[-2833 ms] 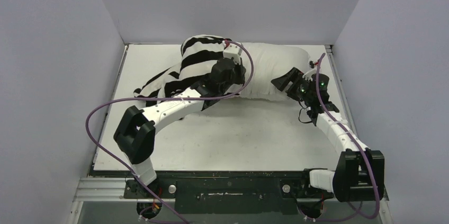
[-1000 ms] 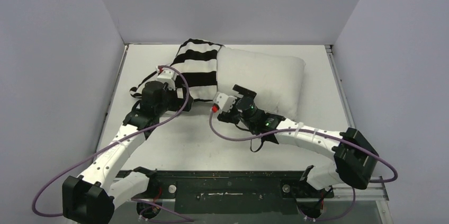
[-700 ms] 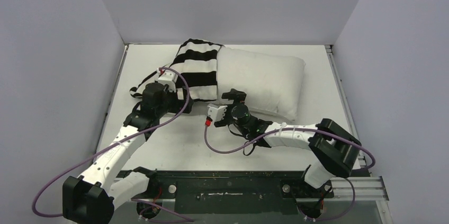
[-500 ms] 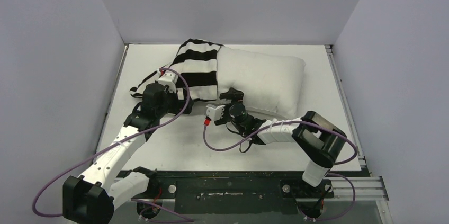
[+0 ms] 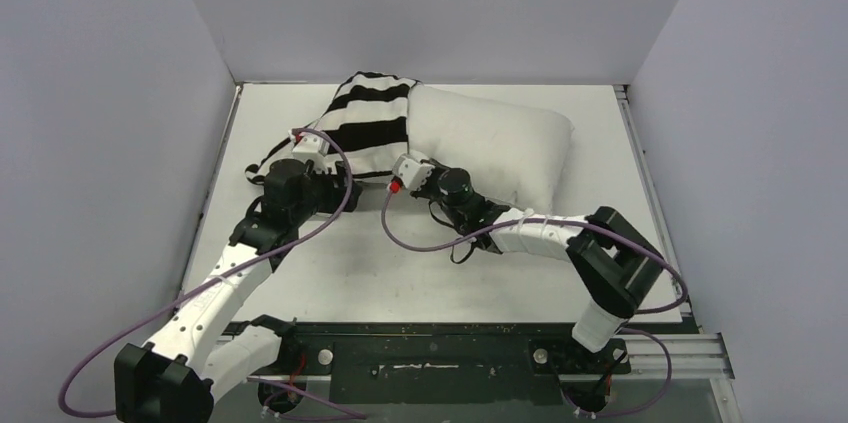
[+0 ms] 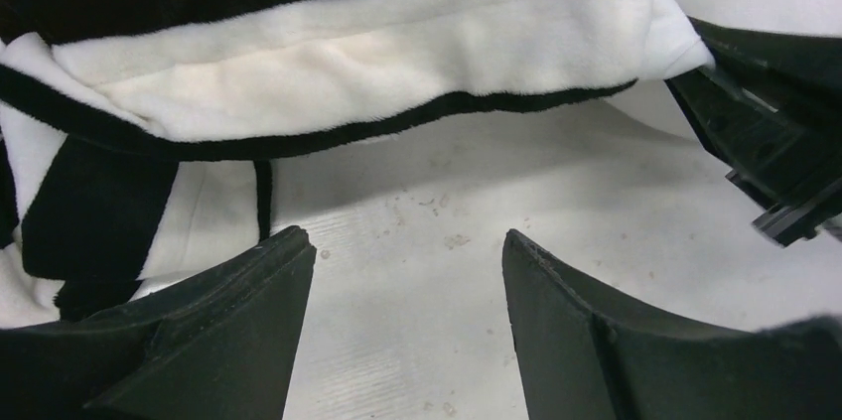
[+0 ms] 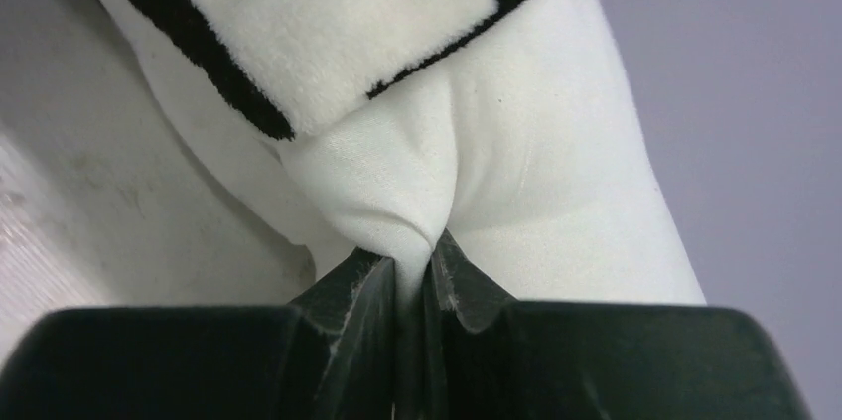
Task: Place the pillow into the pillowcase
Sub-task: Stuff the pillow into the pillowcase.
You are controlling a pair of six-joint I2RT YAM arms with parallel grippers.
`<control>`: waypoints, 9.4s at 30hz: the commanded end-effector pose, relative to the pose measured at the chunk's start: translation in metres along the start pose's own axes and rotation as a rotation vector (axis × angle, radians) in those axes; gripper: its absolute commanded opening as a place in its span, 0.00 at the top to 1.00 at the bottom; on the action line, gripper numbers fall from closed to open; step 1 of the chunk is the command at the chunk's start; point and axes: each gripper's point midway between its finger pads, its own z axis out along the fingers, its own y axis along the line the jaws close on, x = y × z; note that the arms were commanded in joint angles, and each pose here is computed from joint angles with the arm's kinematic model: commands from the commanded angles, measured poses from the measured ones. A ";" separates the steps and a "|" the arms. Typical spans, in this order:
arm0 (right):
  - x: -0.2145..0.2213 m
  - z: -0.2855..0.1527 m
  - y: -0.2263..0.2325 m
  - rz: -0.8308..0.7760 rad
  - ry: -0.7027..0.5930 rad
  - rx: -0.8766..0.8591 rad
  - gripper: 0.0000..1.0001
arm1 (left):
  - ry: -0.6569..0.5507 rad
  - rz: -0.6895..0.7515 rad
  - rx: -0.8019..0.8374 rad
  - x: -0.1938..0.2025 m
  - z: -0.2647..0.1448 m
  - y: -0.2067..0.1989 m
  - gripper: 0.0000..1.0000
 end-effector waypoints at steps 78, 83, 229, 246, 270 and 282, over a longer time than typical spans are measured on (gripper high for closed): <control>-0.090 0.053 -0.095 0.899 -0.003 0.014 1.00 | -0.059 -0.061 0.260 -0.140 0.010 -0.073 1.00; -0.108 0.054 -0.107 1.052 -0.113 0.047 1.00 | -0.109 -0.123 0.469 -0.146 -0.006 -0.108 1.00; 0.020 -0.067 -0.155 0.966 0.228 -0.223 0.01 | -0.296 0.024 -0.107 -0.223 0.048 0.019 0.40; -0.055 -0.082 -0.007 0.312 0.012 -0.343 0.00 | -0.093 -0.142 0.316 -0.037 0.013 -0.072 0.44; -0.049 -0.018 0.046 0.441 -0.136 -0.423 1.00 | -0.134 -0.039 0.017 0.019 0.072 -0.051 0.41; -0.075 -0.009 0.005 0.834 -0.291 -0.317 1.00 | -0.199 -0.052 0.118 -0.018 0.045 -0.080 1.00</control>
